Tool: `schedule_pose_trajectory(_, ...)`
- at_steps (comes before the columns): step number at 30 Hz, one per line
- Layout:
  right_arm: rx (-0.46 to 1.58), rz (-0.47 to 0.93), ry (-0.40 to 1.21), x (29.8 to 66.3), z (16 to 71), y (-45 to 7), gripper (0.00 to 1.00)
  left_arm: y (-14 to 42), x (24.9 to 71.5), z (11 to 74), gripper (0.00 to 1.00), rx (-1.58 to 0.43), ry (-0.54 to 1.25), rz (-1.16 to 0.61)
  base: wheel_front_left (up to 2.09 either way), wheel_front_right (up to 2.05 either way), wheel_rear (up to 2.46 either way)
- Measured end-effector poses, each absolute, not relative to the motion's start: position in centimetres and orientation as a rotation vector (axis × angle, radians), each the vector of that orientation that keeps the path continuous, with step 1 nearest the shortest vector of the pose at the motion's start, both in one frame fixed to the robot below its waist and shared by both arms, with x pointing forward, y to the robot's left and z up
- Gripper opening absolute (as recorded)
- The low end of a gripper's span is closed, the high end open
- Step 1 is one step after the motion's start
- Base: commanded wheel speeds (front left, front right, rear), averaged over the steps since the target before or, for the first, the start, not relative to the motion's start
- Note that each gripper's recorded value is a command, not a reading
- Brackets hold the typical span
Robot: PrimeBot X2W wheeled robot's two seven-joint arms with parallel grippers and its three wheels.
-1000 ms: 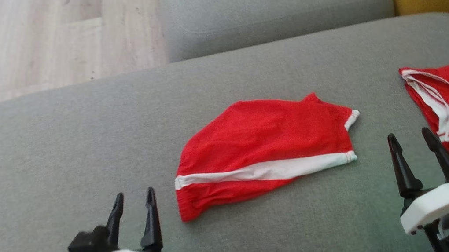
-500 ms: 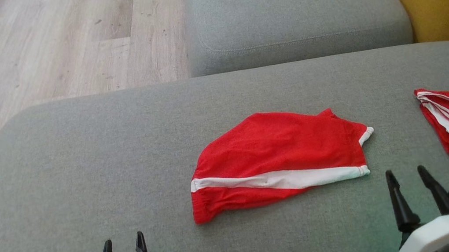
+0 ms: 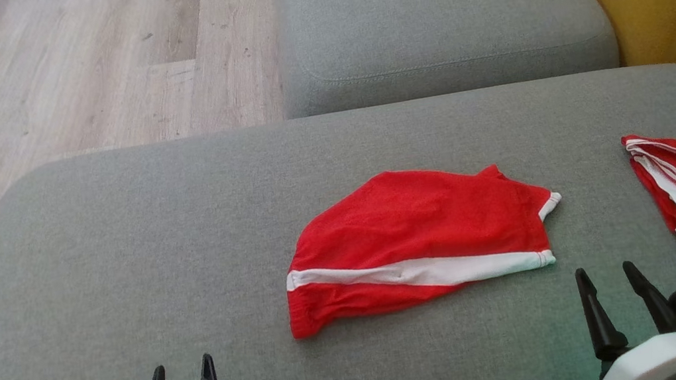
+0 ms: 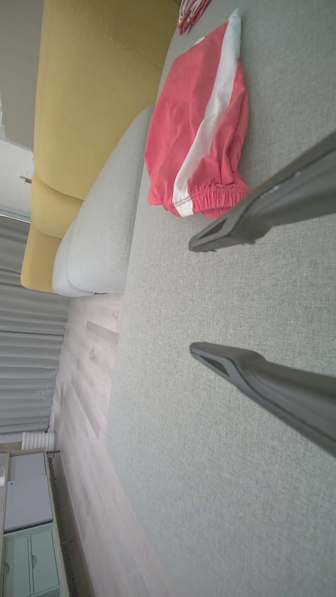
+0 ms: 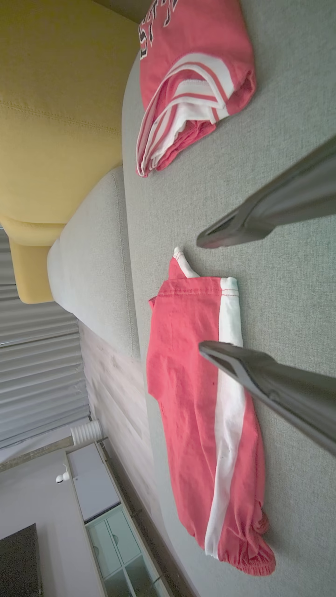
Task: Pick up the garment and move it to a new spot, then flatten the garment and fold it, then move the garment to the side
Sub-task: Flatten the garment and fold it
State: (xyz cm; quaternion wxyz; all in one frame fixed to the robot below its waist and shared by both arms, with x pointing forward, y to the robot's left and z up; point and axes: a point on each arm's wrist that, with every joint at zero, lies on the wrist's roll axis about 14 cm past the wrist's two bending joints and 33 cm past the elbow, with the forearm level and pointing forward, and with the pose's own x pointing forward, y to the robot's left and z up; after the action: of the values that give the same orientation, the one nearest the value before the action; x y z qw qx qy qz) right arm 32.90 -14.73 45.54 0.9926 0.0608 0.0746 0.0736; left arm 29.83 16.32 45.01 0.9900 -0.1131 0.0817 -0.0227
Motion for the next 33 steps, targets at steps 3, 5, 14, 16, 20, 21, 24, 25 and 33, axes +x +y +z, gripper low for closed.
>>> schedule_pose_trajectory(3,0.120,0.143,0.155,33.0,45.4,-14.9,1.00,16.4,29.8,44.9,1.00,-0.228,0.169,-0.043,0.00,0.00,0.00)
schedule_pose_trajectory(5,0.106,0.131,0.167,33.4,45.1,-15.3,1.00,16.4,29.8,44.7,1.00,-0.230,0.175,-0.041,0.00,0.00,0.00)
schedule_pose_trajectory(14,-0.008,0.139,0.280,37.5,43.3,-15.3,1.00,16.5,29.9,44.1,1.00,-0.224,0.209,-0.032,0.00,0.00,0.00)
schedule_pose_trajectory(16,-0.022,0.156,0.325,38.2,42.2,-14.6,1.00,16.6,29.7,43.8,1.00,-0.226,0.219,-0.025,0.00,0.00,0.00)
schedule_pose_trajectory(20,-0.036,0.161,0.428,38.6,39.4,-14.3,1.00,17.2,29.5,43.4,1.00,-0.226,0.235,-0.002,0.00,0.00,0.00)
schedule_pose_trajectory(21,-0.038,0.159,0.452,38.6,38.7,-14.4,1.00,17.4,29.4,43.4,1.00,-0.226,0.237,0.005,0.00,0.00,0.00)
schedule_pose_trajectory(24,-0.041,0.160,0.495,38.7,37.4,-14.2,1.00,18.0,29.1,43.2,1.00,-0.227,0.241,0.027,0.00,0.00,0.00)
schedule_pose_trajectory(25,-0.043,0.163,0.497,38.9,37.2,-14.1,1.00,18.1,29.1,43.2,1.00,-0.227,0.242,0.032,0.00,0.00,0.00)
schedule_pose_trajectory(33,-0.025,0.176,0.476,39.8,37.0,-13.2,1.00,18.5,29.0,43.4,1.00,-0.225,0.238,0.044,0.00,0.00,0.00)
